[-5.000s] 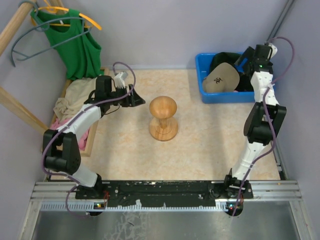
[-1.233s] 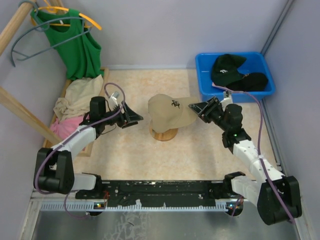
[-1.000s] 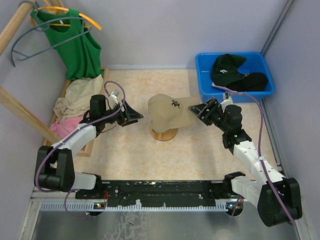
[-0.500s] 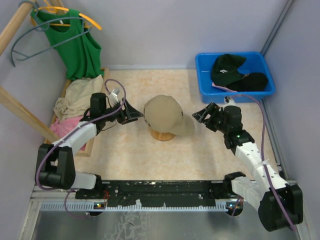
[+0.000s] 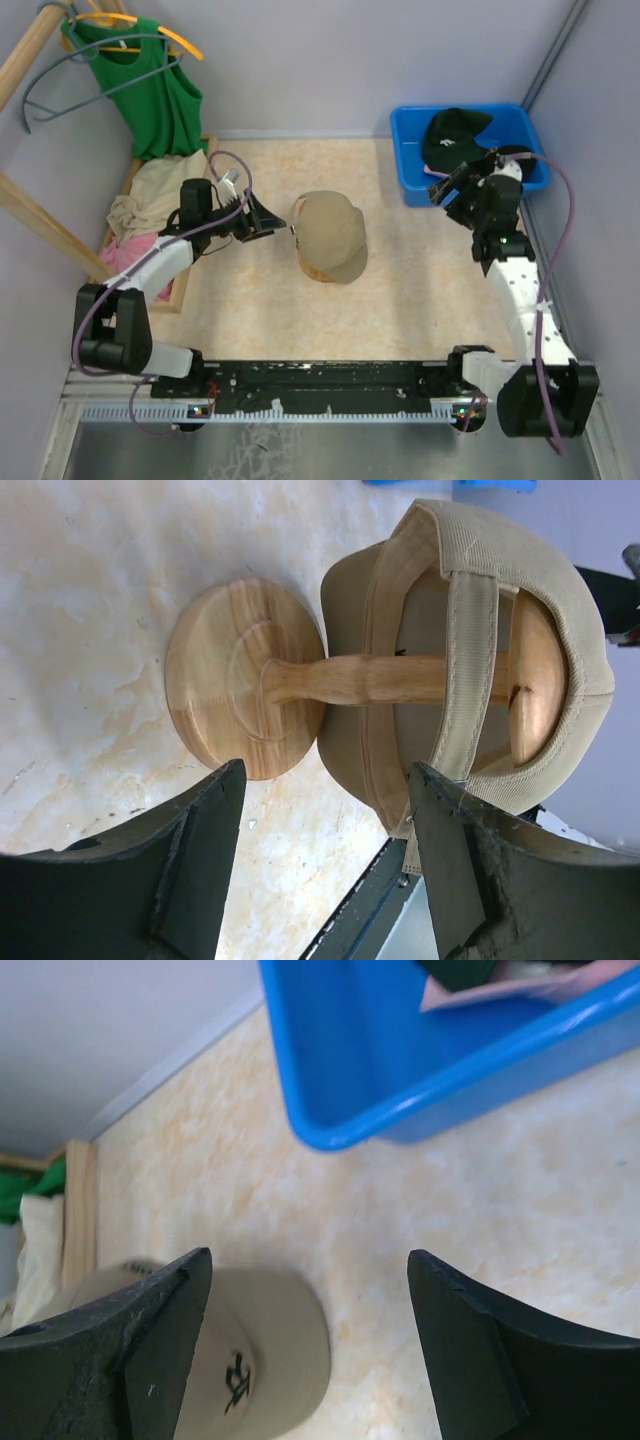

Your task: Stack the hats

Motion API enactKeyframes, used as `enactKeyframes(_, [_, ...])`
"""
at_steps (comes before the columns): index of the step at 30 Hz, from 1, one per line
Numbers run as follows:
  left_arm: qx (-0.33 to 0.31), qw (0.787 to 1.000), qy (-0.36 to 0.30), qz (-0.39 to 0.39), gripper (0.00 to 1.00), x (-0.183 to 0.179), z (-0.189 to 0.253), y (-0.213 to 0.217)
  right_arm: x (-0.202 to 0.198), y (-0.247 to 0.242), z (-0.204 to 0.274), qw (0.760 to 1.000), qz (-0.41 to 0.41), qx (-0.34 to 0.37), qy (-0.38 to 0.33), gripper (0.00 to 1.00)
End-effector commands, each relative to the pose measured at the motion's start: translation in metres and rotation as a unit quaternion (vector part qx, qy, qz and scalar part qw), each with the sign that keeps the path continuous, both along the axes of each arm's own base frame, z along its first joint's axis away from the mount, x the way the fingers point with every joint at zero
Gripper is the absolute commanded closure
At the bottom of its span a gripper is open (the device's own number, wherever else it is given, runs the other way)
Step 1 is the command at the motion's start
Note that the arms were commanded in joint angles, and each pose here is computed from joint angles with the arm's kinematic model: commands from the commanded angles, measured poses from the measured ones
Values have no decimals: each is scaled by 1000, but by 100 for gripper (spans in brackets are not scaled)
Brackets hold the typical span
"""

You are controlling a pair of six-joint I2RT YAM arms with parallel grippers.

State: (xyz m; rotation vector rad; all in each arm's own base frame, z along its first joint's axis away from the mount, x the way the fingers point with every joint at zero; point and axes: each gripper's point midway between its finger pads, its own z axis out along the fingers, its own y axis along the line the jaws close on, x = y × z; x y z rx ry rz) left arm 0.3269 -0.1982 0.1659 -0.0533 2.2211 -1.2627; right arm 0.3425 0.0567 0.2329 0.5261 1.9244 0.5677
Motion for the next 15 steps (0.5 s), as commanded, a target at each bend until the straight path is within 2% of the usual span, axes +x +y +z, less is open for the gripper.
enactKeyframes(1, [13,999,-32,17,28,11,18,13,38,-40,42,997,-52,-45,-34,20])
enactKeyframes(6, [12,998,-52,32,27,21,36,25,89,-78,62,994,-82,-65,-22,19])
enactKeyframes(11, [27,997,-63,36,27,29,46,30,150,-110,56,991,-101,-82,18,18])
enactKeyframes(15, [28,997,-61,45,26,36,45,37,195,-126,27,989,-108,-73,72,18])
